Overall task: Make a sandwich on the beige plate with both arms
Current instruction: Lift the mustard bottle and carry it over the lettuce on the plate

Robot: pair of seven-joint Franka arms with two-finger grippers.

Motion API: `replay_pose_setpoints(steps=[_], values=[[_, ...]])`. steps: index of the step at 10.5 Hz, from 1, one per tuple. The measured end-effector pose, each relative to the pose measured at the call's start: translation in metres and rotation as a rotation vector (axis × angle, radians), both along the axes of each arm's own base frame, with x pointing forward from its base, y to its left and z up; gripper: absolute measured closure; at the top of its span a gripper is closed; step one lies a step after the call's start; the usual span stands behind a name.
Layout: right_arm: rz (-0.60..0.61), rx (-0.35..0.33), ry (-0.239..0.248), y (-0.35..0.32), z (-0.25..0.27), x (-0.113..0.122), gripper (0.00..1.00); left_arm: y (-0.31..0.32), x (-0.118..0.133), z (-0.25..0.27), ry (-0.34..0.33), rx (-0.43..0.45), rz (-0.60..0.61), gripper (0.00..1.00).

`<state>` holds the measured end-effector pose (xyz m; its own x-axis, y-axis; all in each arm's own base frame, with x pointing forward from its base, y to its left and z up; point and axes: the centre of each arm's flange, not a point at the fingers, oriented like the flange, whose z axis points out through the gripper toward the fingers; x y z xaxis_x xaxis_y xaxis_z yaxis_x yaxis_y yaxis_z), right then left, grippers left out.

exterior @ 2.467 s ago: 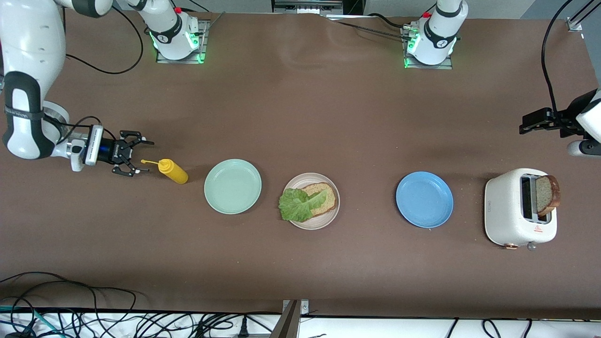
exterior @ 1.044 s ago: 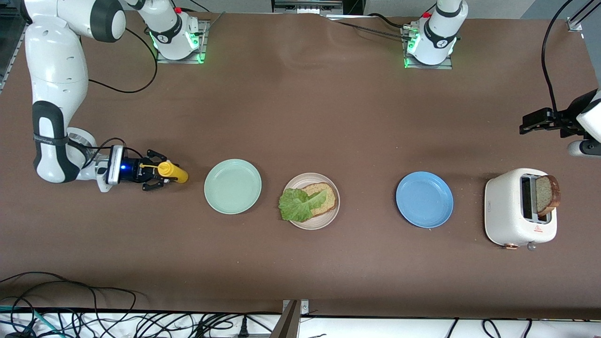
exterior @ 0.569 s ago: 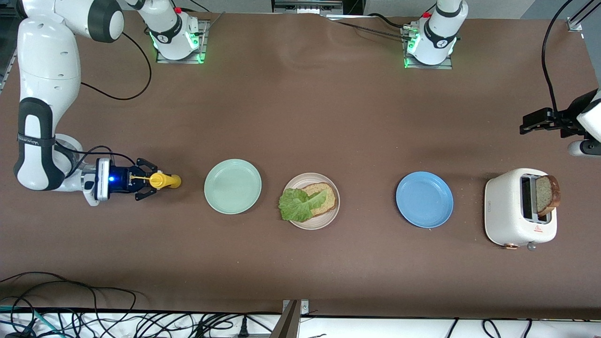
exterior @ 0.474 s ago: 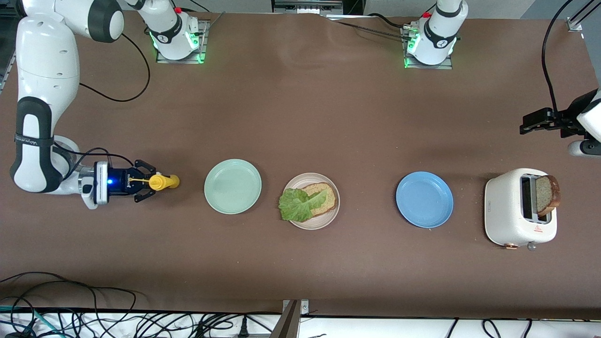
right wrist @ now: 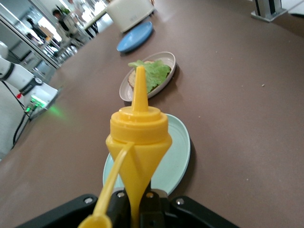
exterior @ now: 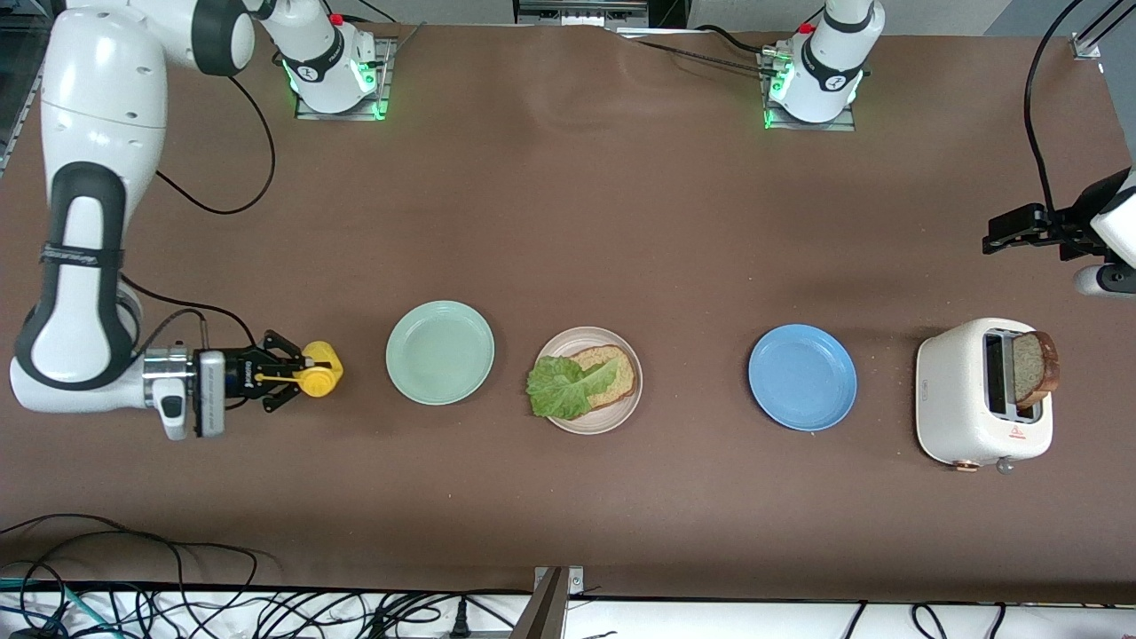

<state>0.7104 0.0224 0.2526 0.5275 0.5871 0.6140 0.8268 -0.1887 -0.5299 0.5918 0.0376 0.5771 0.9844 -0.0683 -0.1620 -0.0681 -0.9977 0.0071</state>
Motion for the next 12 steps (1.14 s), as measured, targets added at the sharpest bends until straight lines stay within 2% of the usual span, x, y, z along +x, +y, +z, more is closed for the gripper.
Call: replay_pose_setpoints(steps=[3, 5, 8, 12], values=[[0.025, -0.283, 0.000, 0.082, 0.036, 0.017, 0.94, 0.000, 0.000, 0.000, 0.000, 0.000, 0.000, 0.00], [0.052, -0.442, -0.023, 0.145, 0.046, 0.014, 0.94, 0.000, 0.000, 0.000, 0.000, 0.000, 0.000, 0.00], [0.106, -0.682, -0.094, 0.235, 0.059, -0.006, 0.94, 0.000, 0.000, 0.000, 0.001, 0.000, 0.000, 0.00], [0.147, -1.016, -0.222, 0.342, 0.061, -0.054, 0.94, 0.000, 0.000, 0.000, 0.001, 0.000, 0.000, 0.00]])
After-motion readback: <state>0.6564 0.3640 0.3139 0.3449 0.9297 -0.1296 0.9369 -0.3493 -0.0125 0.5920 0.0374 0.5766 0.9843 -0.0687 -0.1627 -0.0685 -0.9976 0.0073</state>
